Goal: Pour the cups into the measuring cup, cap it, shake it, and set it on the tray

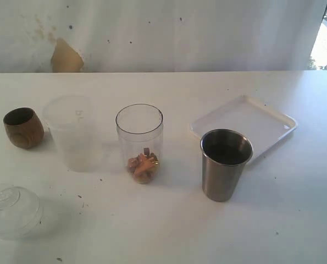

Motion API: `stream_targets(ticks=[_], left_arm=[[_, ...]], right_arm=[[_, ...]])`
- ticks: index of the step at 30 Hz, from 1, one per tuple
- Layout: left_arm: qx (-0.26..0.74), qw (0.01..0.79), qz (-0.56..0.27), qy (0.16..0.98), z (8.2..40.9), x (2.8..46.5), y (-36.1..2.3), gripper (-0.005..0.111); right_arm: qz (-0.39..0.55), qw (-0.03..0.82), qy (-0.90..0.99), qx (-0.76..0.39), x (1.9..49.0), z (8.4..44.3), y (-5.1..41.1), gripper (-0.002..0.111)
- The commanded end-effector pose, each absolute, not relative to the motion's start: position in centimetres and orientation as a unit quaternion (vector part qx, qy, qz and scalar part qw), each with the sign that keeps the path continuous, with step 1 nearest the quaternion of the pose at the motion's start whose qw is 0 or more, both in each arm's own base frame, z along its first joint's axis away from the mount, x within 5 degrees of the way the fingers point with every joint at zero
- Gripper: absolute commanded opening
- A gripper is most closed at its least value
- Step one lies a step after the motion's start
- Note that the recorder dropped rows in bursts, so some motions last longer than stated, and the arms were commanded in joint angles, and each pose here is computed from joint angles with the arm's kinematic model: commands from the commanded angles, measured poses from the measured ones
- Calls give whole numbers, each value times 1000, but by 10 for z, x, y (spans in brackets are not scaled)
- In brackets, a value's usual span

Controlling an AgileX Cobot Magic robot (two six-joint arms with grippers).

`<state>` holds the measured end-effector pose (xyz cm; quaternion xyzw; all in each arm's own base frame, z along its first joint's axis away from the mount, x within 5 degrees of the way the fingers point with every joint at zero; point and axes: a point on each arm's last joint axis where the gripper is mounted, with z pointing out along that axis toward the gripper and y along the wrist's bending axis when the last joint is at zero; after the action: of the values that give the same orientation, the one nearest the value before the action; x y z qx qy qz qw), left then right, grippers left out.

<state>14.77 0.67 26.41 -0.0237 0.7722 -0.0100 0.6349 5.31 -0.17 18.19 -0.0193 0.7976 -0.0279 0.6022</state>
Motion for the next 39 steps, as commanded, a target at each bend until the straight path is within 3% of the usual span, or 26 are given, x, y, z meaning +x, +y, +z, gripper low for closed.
stream_targets(ticks=[1, 20, 27, 39], left_arm=[[-27, 637, -12, 770, 264, 146, 7, 1], [-25, 641, -9, 767, 264, 142, 7, 1], [-35, 672, -20, 739, 263, 121, 4, 1], [-87, 721, -33, 687, 229, 71, 6, 1]], right_arm=[[-30, 606, 794, -17, 53, 181, -2, 0], [-30, 606, 794, -17, 53, 181, -2, 0], [-30, 606, 794, -17, 53, 181, -2, 0], [-30, 606, 794, -17, 53, 181, -2, 0]])
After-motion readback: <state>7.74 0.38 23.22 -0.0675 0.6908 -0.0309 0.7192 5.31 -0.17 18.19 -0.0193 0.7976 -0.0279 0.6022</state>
